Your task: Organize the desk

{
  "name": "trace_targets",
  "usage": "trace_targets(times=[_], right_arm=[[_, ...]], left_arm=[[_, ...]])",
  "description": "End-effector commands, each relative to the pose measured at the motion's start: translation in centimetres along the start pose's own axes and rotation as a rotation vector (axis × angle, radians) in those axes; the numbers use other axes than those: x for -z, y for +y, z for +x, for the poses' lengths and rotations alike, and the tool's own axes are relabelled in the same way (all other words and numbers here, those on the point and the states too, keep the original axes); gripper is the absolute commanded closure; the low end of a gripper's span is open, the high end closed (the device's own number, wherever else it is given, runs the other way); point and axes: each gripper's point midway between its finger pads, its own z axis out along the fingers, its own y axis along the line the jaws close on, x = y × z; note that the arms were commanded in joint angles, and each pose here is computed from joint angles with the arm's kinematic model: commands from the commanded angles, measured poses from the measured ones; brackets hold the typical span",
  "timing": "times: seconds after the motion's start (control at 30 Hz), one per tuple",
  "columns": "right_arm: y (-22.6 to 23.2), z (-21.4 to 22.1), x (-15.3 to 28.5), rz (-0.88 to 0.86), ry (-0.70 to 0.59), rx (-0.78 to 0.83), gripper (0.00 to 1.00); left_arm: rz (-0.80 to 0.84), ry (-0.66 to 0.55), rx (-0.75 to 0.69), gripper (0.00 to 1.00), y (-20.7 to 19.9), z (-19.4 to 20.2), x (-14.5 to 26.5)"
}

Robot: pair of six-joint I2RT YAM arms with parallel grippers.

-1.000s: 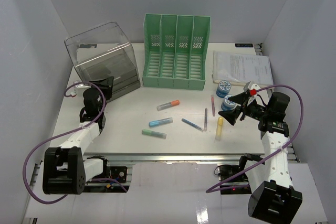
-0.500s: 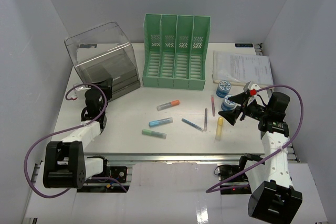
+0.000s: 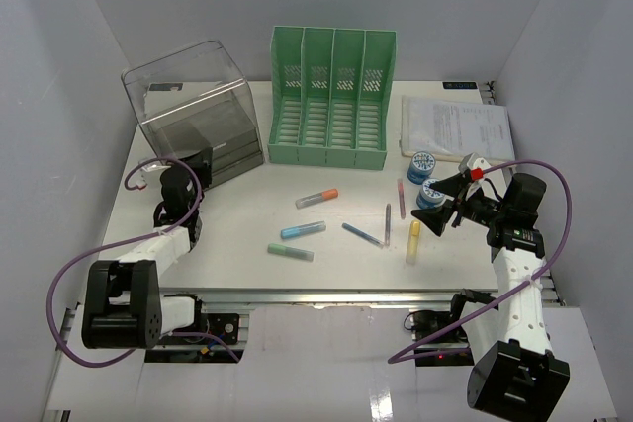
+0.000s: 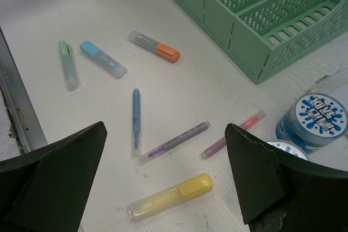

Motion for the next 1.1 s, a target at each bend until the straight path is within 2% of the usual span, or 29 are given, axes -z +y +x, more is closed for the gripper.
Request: trace_targets(times=[0.0, 0.27, 0.33, 0.43, 0.5, 0.53, 0.67, 0.7, 0.8, 0.9, 0.97, 1.07], right_arm=[[0.2, -0.5, 0.0, -0.020, -0.019, 0.015, 0.04], [1.3, -1.1, -1.0, -0.103, -0.045, -0.069, 0.02], [1.7, -1.4, -2.5, -0.132, -0.016, -0.076, 0.00], [2.4, -4.1, -5.6, -0.139, 0.036, -0.055, 0.01], [3.5, -5.2, -8.5, -0.170, 0.076, -0.083, 0.05], [4.0, -7.2, -9.8, -0.189, 0.066, -0.104, 0.06], [6.5, -9.7, -15.7, -0.332, 0.095, -0.183, 0.04], [6.8, -10.7, -16.8, -0.369, 0.077, -0.187, 0.02], [9.2, -14.1, -20.2, -0.582, 0.016, -0.212, 0.09], [9.5, -17.5, -22.9, -0.701, -0.125, -0.163, 0.10], [9.0, -16.3, -25.4, -0.725, -0.107, -0.229, 0.10], [8.9, -16.8, -28.4, -0.743, -0.142, -0.241, 0.09]], left_arm=[[0.075, 0.010, -0.020, 0.98, -1.6, -0.3, 1.2], [0.161, 0.100, -0.030, 1.00, -3.5, 0.8, 4.7], [0.189, 0.110, -0.028, 1.00, -4.4, 0.8, 5.7], [0.211, 0.125, -0.022, 1.00, -5.3, 0.8, 6.6], [0.234, 0.146, -0.012, 1.00, -6.1, 1.0, 7.2], [0.237, 0.151, -0.009, 1.00, -6.2, 1.0, 7.4], [0.254, 0.161, -0.006, 1.00, -7.0, 1.1, 7.8], [0.254, 0.163, -0.006, 1.00, -7.1, 1.1, 7.8], [0.247, 0.168, 0.000, 1.00, -6.9, 1.2, 7.7], [0.246, 0.179, 0.017, 1.00, -6.9, 1.4, 7.7], [0.256, 0.184, 0.017, 1.00, -7.3, 1.4, 7.7], [0.273, 0.195, 0.003, 1.00, -8.4, 1.5, 7.8]])
